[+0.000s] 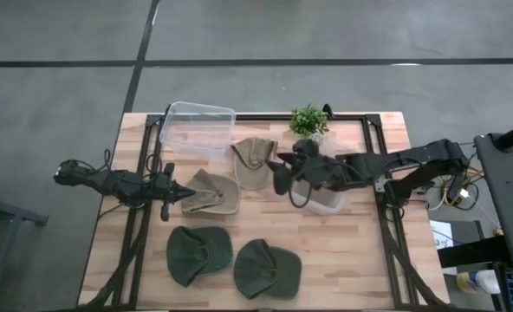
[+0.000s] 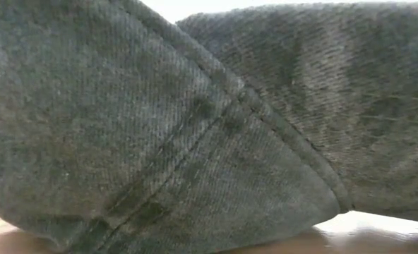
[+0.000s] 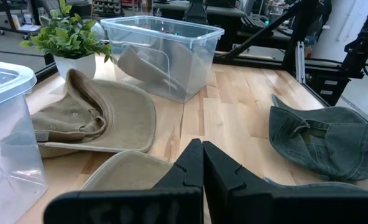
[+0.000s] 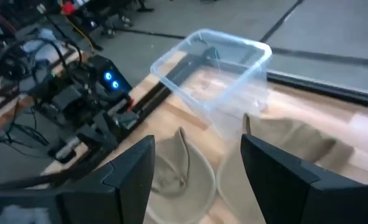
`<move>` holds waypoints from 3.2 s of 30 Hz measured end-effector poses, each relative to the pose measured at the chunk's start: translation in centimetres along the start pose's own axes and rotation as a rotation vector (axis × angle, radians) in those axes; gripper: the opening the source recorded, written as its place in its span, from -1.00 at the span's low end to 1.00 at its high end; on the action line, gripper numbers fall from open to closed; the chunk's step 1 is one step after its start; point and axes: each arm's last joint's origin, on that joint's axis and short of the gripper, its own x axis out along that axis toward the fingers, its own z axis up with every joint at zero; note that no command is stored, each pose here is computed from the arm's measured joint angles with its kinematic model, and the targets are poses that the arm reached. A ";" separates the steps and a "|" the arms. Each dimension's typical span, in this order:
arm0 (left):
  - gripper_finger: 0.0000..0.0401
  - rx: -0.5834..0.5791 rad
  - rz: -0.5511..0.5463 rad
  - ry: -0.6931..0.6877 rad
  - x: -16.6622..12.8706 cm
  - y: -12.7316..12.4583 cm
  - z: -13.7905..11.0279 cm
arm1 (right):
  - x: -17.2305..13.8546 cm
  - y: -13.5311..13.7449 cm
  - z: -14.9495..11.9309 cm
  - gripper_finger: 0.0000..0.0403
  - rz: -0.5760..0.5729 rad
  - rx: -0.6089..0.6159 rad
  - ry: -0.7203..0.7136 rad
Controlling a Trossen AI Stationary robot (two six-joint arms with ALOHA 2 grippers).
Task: Pick & Place hat
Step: Put the top brown cap into the right transparent bin
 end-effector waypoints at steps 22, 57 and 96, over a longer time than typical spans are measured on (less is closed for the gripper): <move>-1.00 0.001 0.000 0.003 0.0 0.0 0.0 | 11.8 -1.2 1.5 0.14 -0.194 0.135 0.299; -1.00 0.003 0.001 0.009 0.0 0.0 -0.1 | 20.8 -6.6 -0.9 0.14 -0.780 0.083 0.813; -1.00 0.003 0.002 0.010 0.0 0.0 -0.1 | 23.1 -8.1 -4.5 -0.29 -0.677 0.115 0.882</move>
